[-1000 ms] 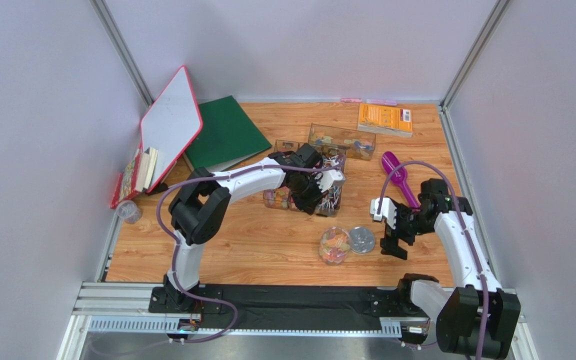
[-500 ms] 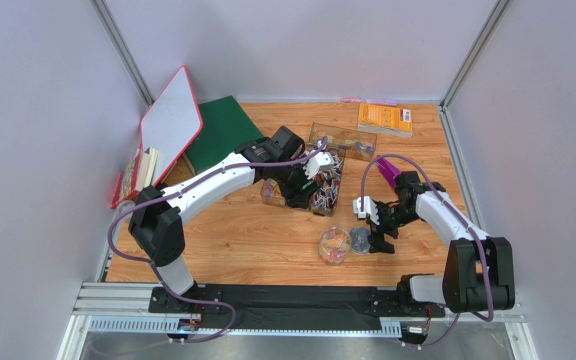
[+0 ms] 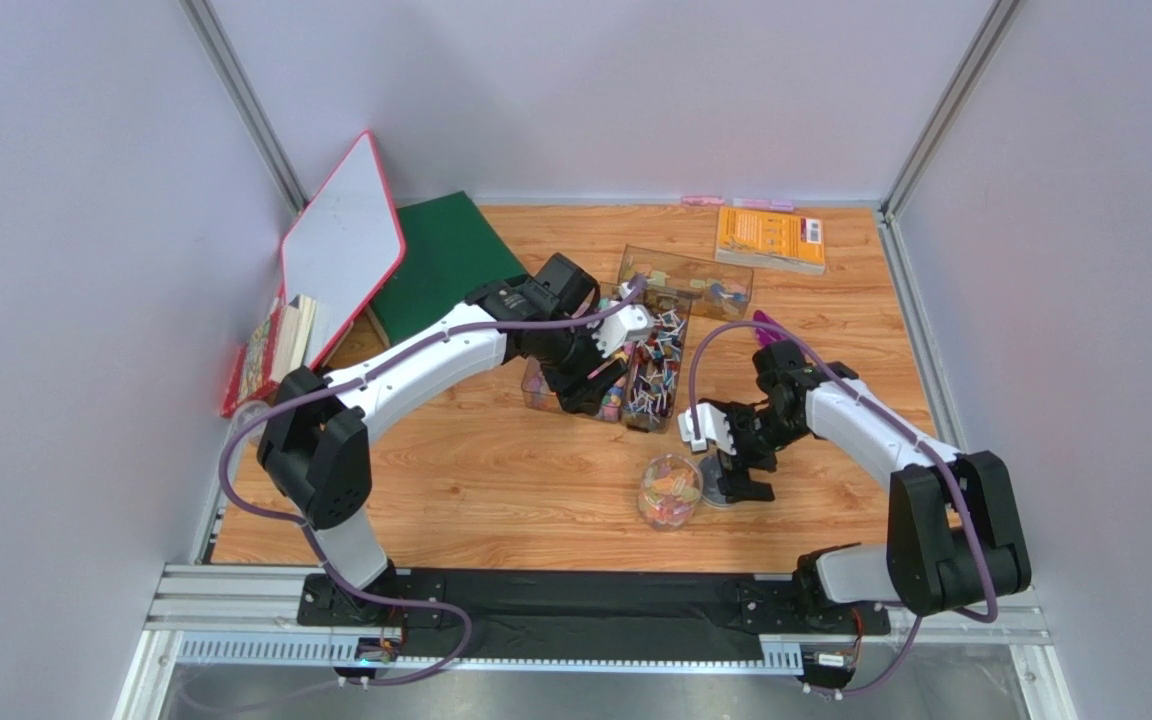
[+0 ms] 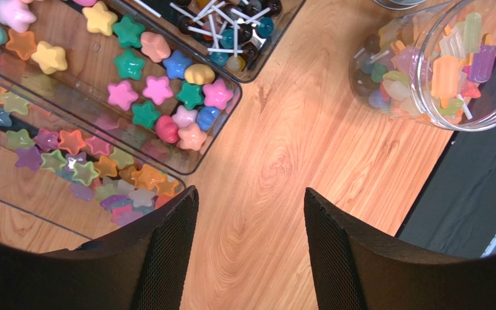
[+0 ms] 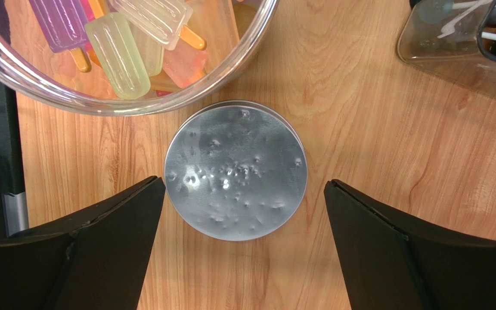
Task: Pack the candies
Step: Close the bottle lid on the packing bottle.
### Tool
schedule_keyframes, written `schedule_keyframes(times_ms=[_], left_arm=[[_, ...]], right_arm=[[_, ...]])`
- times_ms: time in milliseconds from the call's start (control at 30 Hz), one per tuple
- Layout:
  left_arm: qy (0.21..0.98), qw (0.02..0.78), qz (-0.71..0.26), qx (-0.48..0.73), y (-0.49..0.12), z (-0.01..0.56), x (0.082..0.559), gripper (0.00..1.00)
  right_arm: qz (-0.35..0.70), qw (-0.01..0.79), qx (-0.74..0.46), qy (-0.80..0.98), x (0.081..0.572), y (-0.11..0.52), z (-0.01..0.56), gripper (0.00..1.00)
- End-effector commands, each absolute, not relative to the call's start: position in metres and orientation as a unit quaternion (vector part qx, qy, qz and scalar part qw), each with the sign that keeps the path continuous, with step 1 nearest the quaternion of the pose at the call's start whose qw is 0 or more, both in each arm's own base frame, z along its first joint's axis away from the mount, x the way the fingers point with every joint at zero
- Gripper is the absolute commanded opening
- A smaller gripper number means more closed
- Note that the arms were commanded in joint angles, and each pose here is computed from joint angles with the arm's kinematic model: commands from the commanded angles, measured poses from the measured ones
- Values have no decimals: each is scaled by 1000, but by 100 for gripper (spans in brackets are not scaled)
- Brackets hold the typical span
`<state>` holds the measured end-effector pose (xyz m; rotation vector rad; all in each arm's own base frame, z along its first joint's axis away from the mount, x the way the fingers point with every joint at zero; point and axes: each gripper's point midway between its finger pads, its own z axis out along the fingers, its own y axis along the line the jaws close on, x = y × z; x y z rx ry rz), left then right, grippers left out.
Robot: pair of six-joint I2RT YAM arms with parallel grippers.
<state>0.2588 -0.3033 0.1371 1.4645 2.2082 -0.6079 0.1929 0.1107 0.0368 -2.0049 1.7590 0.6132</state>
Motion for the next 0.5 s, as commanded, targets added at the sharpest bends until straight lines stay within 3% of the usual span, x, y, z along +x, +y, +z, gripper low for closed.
schedule_keyframes(times_ms=[0, 467], left_arm=[[795, 233, -213, 518, -299, 146, 270, 67], [800, 243, -211, 506, -295, 151, 278, 67]], right_arm=[[208, 203, -725, 625, 197, 112, 35, 100], [197, 171, -737, 623, 193, 115, 21, 100]])
